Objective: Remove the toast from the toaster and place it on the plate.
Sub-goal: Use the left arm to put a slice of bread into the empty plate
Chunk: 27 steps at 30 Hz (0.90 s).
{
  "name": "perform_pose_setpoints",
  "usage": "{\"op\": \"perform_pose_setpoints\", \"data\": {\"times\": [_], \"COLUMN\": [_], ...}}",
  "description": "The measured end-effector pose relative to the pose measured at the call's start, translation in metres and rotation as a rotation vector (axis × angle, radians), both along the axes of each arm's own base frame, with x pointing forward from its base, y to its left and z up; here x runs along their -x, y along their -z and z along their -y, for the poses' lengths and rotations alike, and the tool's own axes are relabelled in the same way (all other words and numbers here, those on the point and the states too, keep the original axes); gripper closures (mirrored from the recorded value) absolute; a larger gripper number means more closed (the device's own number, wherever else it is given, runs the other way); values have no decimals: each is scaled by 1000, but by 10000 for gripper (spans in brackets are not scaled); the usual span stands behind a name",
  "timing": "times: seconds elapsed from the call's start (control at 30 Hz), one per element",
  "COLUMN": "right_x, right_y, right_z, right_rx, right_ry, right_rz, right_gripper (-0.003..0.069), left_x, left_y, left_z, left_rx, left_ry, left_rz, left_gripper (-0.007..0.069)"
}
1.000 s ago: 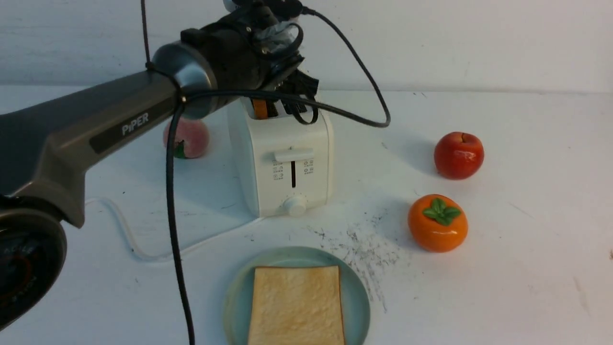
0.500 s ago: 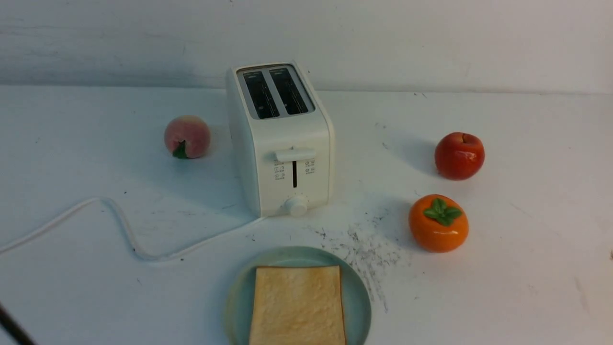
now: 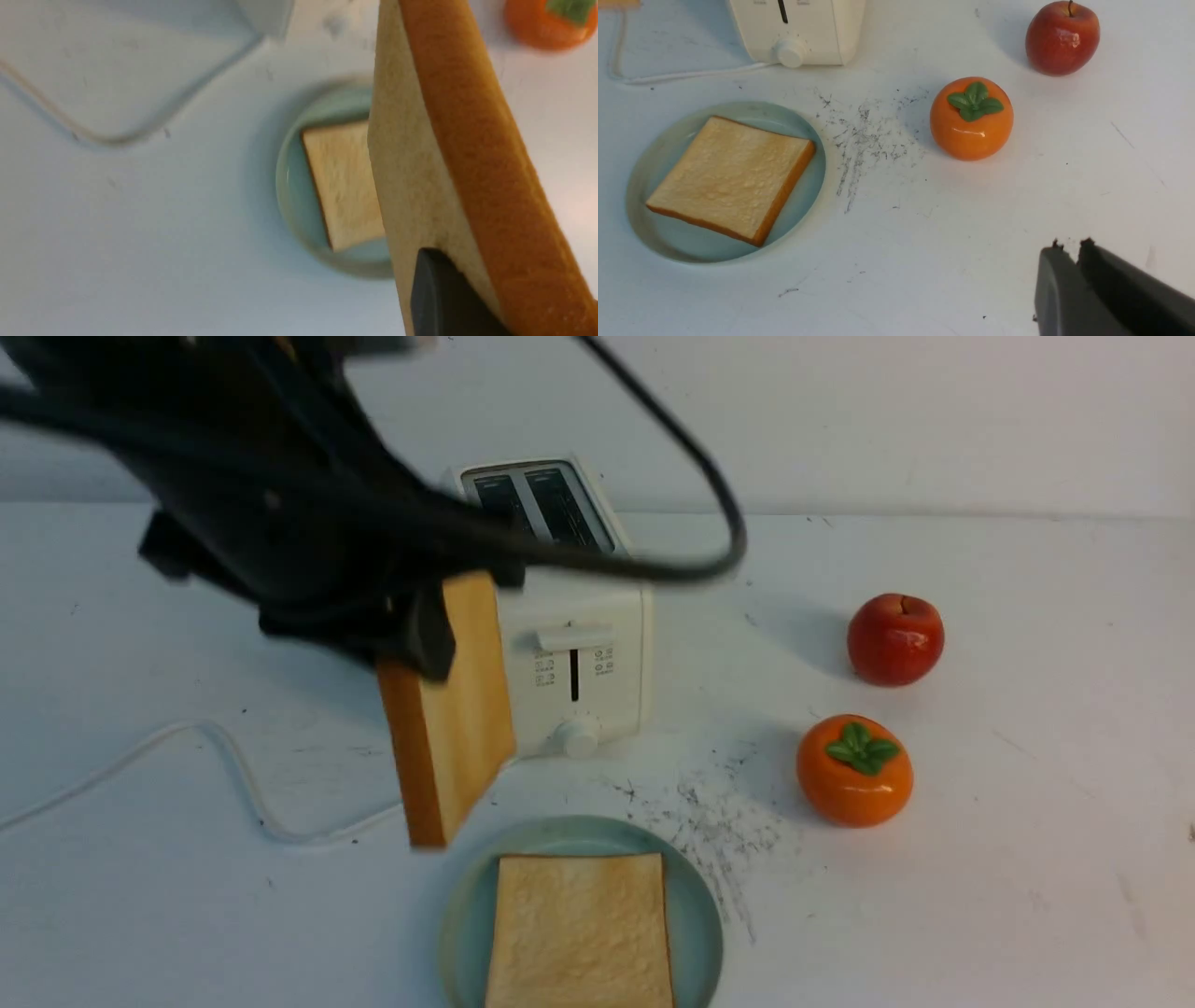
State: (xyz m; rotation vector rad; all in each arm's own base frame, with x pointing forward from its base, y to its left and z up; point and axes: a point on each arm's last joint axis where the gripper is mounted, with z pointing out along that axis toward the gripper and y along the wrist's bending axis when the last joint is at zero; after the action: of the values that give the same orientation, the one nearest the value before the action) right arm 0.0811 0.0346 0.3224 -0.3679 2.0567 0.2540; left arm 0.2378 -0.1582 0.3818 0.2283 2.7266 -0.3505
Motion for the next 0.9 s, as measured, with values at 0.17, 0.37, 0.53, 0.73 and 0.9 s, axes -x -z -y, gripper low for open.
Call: {"op": "perform_pose_setpoints", "data": {"times": [0.17, 0.37, 0.53, 0.73, 0.9], "right_x": [0, 0, 0, 0, 0], "right_y": [-1, -1, -1, -1, -1], "right_z": [0, -1, -1, -1, -1], "right_rx": [-13, -17, -17, -18, -18], "right_ry": [2, 2, 2, 3, 3], "right_rz": [6, 9, 9, 8, 8], "right_gripper": [595, 593, 587, 584, 579], "left_x": [8, 6, 5, 1, -1], "left_y": [53, 80, 105, 136, 143], "left_z": [34, 75, 100, 118, 120], "left_rx": [-96, -275, -378, -451, -463], "left_ry": [78, 92, 116, 145, 149], "left_rz": [5, 188, 263, 268, 265], "left_gripper": [514, 514, 514, 514, 514]}}
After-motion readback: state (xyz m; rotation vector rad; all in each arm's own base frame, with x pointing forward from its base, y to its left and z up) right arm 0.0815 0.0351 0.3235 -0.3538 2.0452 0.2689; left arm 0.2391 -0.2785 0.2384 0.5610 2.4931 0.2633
